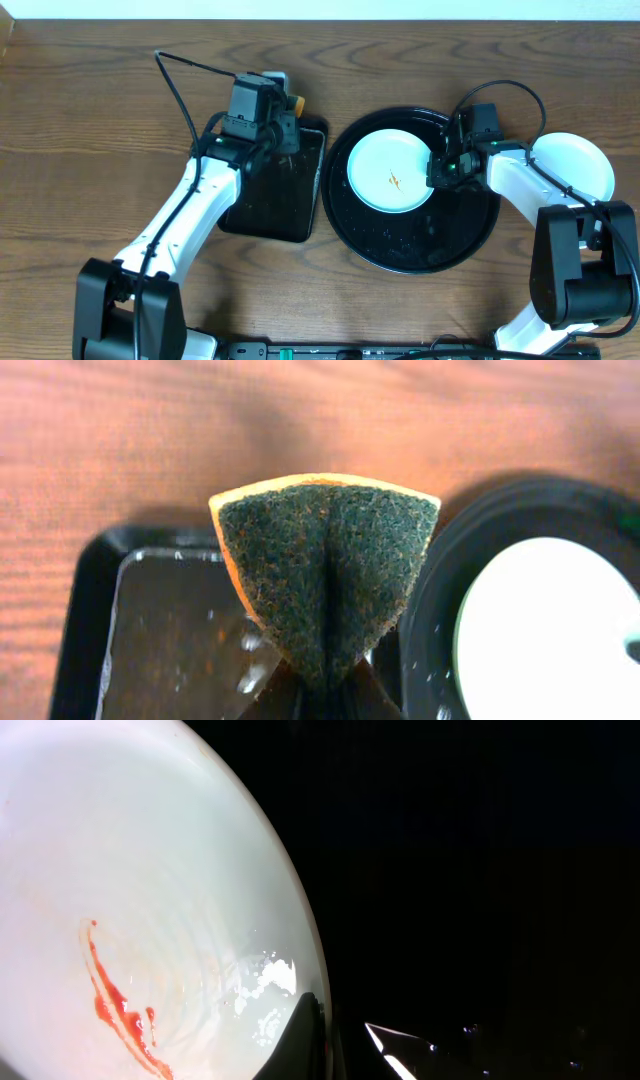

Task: Clean dirty plates on tray and stack at the side
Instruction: 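Lift the sponge from the black tray with the left gripper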

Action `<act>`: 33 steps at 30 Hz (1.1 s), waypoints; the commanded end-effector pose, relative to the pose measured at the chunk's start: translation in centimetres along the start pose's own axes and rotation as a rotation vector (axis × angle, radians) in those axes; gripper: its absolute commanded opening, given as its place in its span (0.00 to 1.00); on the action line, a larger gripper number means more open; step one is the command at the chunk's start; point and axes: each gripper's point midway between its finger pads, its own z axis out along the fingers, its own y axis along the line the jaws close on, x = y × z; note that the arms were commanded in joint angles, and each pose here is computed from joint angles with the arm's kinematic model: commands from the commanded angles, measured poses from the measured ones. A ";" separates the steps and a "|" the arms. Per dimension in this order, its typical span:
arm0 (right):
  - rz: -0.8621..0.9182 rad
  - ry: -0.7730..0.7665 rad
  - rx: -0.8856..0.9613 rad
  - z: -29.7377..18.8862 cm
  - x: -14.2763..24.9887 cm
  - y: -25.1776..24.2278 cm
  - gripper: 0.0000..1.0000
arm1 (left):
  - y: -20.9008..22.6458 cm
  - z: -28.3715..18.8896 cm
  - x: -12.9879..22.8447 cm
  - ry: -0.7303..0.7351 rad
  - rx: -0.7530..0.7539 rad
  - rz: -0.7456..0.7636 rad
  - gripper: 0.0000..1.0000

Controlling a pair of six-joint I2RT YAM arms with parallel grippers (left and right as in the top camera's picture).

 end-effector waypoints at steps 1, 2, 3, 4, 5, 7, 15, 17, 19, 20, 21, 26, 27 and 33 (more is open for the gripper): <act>-0.017 0.054 0.116 0.9 1.9 -2.5 0.01 | -0.6 -1.8 -2.4 -0.093 0.015 0.013 0.08; -0.018 0.054 0.117 0.9 1.8 -2.5 0.01 | -0.7 -2.1 -3.0 -0.114 0.020 0.015 0.08; -0.018 0.054 0.117 0.9 1.8 -2.5 0.01 | -0.9 -2.4 -3.5 -0.135 0.026 0.018 0.08; -0.018 0.054 0.117 0.9 1.8 -2.5 0.01 | -1.0 -2.7 -3.9 -0.154 0.030 0.019 0.08; -0.018 0.054 0.117 0.9 1.8 -2.5 0.01 | -1.2 -3.0 -4.3 -0.172 0.035 0.021 0.08; -0.018 0.054 0.117 0.9 1.8 -2.5 0.01 | -1.4 -3.6 -5.0 -0.201 0.042 0.024 0.08; -0.025 0.054 0.116 0.9 1.8 -2.5 0.01 | -1.8 -4.9 -6.2 -0.252 0.055 0.029 0.08; -0.025 0.054 0.116 0.9 1.8 -2.5 0.01 | -1.8 -4.9 -6.2 -0.251 0.054 0.029 0.08; -0.025 0.054 0.116 0.9 1.8 -2.5 0.01 | -1.8 -4.9 -6.1 -0.248 0.054 0.028 0.08; -0.025 0.054 0.116 0.9 1.8 -2.5 0.01 | -1.8 -4.9 -6.1 -0.248 0.053 0.028 0.08; -0.025 0.054 0.116 0.9 1.8 -2.5 0.01 | -1.8 -4.9 -6.0 -0.247 0.053 0.028 0.07; -0.025 0.054 0.116 0.9 1.8 -2.5 0.01 | -1.5 -4.2 -5.1 -0.210 0.044 0.025 0.07; -0.025 0.054 0.116 0.9 1.8 -2.5 0.01 | -1.4 -3.9 -4.7 -0.195 0.041 0.023 0.08; -0.025 0.054 0.116 0.9 1.9 -2.5 0.01 | 0.0 -0.4 -0.7 -0.029 0.001 -0.025 0.08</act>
